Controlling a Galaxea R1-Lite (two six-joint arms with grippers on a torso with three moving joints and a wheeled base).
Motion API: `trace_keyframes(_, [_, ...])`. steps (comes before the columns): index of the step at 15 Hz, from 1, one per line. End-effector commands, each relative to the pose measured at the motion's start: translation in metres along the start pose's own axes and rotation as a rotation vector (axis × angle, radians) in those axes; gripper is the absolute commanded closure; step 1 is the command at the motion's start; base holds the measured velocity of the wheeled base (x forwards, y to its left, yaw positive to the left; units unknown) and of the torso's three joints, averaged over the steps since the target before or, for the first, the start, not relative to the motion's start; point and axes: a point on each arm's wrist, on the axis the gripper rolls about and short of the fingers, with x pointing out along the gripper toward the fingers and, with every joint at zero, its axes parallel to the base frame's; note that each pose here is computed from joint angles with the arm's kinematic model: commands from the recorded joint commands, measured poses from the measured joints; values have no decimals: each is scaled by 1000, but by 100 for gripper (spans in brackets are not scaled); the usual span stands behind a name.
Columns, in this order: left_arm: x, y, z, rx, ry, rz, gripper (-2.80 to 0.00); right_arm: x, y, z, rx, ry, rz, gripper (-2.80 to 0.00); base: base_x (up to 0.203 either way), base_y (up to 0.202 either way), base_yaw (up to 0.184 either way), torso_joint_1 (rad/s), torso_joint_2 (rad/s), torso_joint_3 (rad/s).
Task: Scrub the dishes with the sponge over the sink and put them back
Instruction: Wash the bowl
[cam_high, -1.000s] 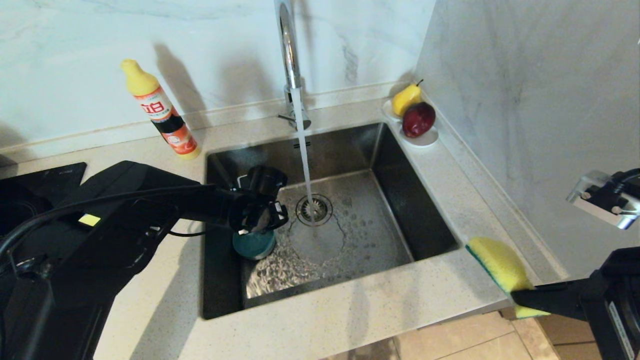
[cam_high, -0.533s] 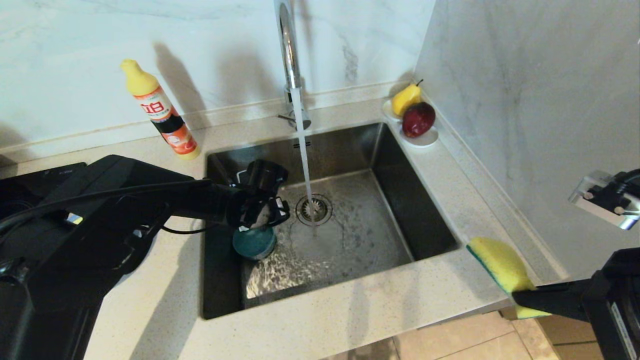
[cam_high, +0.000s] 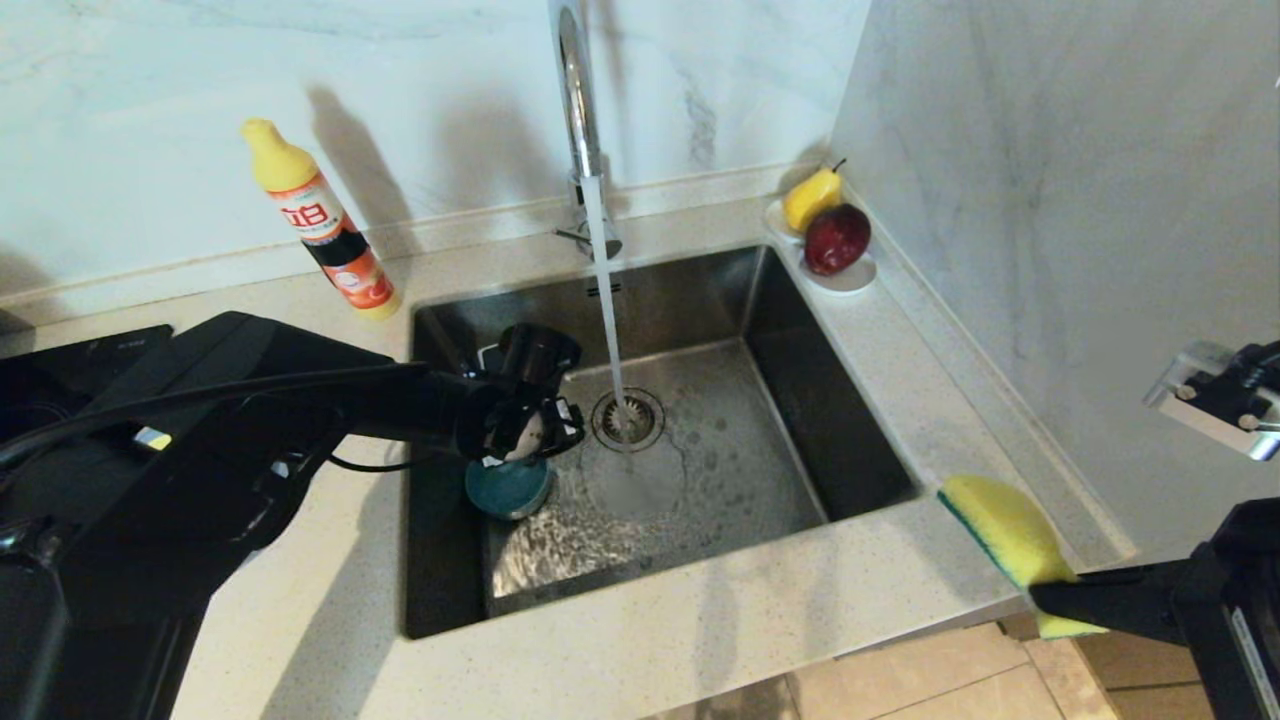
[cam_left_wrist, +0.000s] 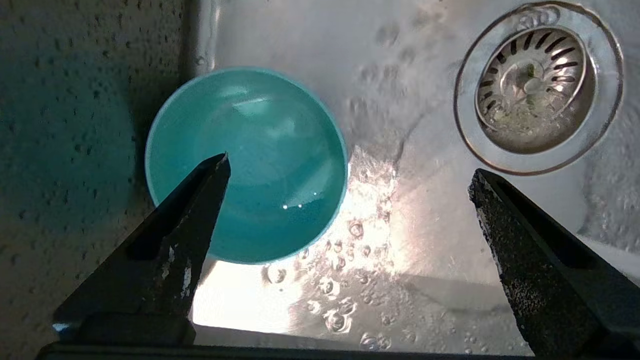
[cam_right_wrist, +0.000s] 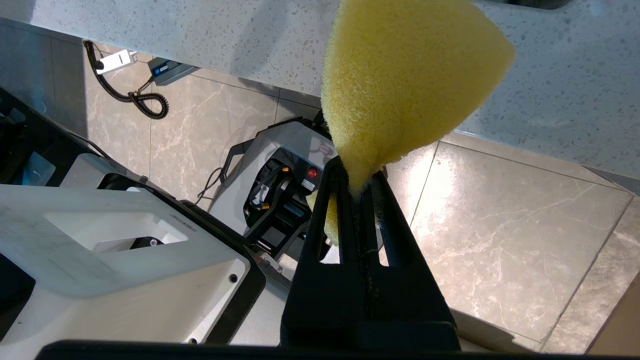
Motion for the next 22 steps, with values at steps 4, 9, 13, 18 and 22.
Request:
trace_keyframes(4, [6,-1,-5,-1,7,3,-280,2,0,0,1,10,-2,0,0,0,0,0,0,0])
trace_keyframes(9, [12,-1,-8,0,13,-1,-280,4,0,-2,1,16,-3,0,0,0,0,0,0,0])
trace_keyframes(13, [16,-2,-8,-3,11,-1,-280,4,0,0,1,13,-3,0,0,0,0,0,0,0])
trace_keyframes(18, [20,-7,-5,-8,7,-24,-280,1,0,0,-1,3,0,0,0,0,0,0,0,0])
trace_keyframes(22, [25,-6,-9,-4,14,-16,-280,0,0,0,0,0,0,0,0,0,0,0,0,0])
